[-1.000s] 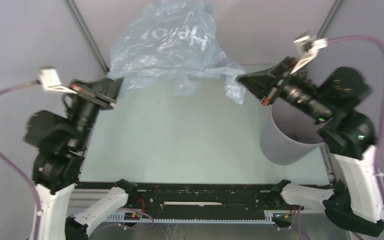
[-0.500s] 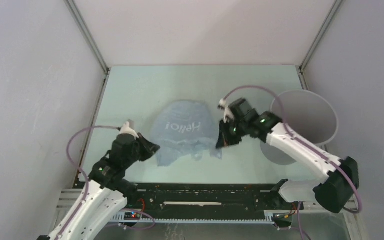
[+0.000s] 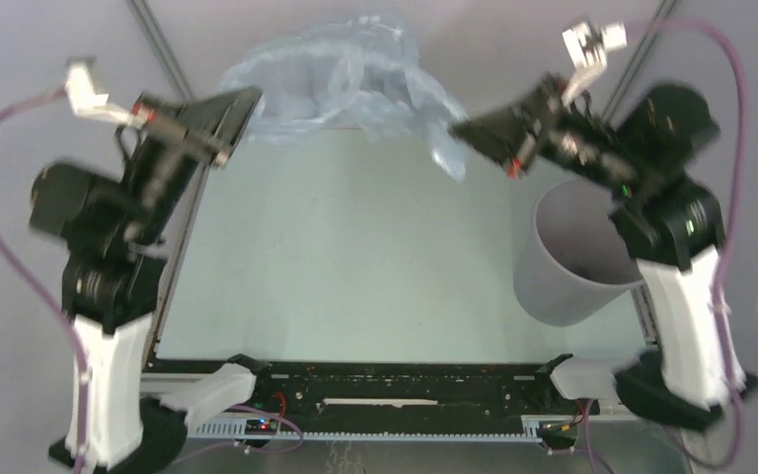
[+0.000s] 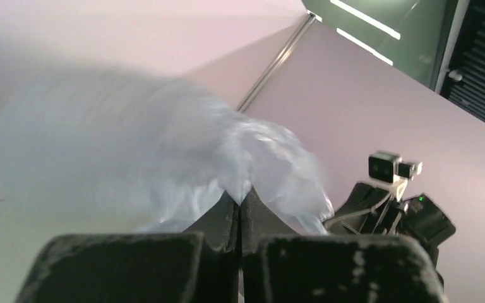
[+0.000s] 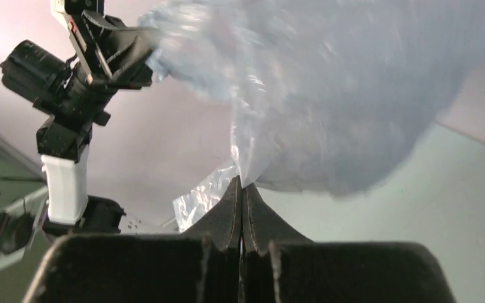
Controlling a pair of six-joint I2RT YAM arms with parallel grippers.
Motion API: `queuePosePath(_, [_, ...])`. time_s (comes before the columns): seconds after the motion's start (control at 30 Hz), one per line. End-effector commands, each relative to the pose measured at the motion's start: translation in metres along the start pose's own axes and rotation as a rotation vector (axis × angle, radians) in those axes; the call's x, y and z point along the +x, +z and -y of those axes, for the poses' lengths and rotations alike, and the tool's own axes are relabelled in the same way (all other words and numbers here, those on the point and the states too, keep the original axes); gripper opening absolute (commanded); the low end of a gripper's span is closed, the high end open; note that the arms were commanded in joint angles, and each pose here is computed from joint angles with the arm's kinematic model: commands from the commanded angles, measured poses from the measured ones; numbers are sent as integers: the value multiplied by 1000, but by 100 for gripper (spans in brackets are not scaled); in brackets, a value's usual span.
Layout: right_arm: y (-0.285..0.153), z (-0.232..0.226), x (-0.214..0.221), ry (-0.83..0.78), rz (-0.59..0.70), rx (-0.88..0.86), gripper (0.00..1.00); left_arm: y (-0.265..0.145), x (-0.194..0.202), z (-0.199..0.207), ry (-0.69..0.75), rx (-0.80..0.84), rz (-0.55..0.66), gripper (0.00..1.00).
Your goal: Put the trash bags into the trash bin
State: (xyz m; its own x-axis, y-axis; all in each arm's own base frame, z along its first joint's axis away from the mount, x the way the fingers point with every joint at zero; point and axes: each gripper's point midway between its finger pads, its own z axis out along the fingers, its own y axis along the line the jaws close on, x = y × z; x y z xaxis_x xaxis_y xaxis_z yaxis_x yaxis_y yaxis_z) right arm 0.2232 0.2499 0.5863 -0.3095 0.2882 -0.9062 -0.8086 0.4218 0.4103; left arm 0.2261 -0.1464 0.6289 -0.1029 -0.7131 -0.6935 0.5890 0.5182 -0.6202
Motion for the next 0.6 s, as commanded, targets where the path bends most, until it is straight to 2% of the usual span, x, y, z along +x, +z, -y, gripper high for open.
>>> queuePosePath(0.0, [7,56,89,106,-59,39,0,-34,78,-108,-22,-305,-99,0])
queuePosePath(0.07, [9,117,182,213,-237,175,0,-71,161,-204,-84,-593,-270,0])
queuePosePath(0.13, [-5,161,283,378,-502,305,0,-124,255,-278,-131,-762,-498,0])
queuePosePath(0.17, [-17,168,326,482,-656,344,0,-155,294,-302,-178,-828,-596,0])
queuePosePath(0.2, [-26,166,355,541,-774,341,0,-176,318,-312,-202,-849,-659,0])
queuePosePath(0.23, [-33,160,372,535,-847,345,0,-191,328,-315,-216,-863,-675,0])
queuePosePath(0.3, [-41,149,372,435,-861,352,0,-198,313,-309,-181,-834,-588,0])
queuePosePath(0.37, [-42,140,337,432,-748,320,0,-188,260,-289,-85,-797,-431,0])
queuePosePath(0.4, [-42,143,318,462,-689,318,0,-183,240,-282,-43,-792,-396,0])
queuePosePath(0.47, [-44,152,279,524,-586,306,0,-165,211,-264,2,-768,-415,0])
queuePosePath(0.57, [-38,141,245,554,-570,222,0,-136,194,-237,17,-722,-539,0])
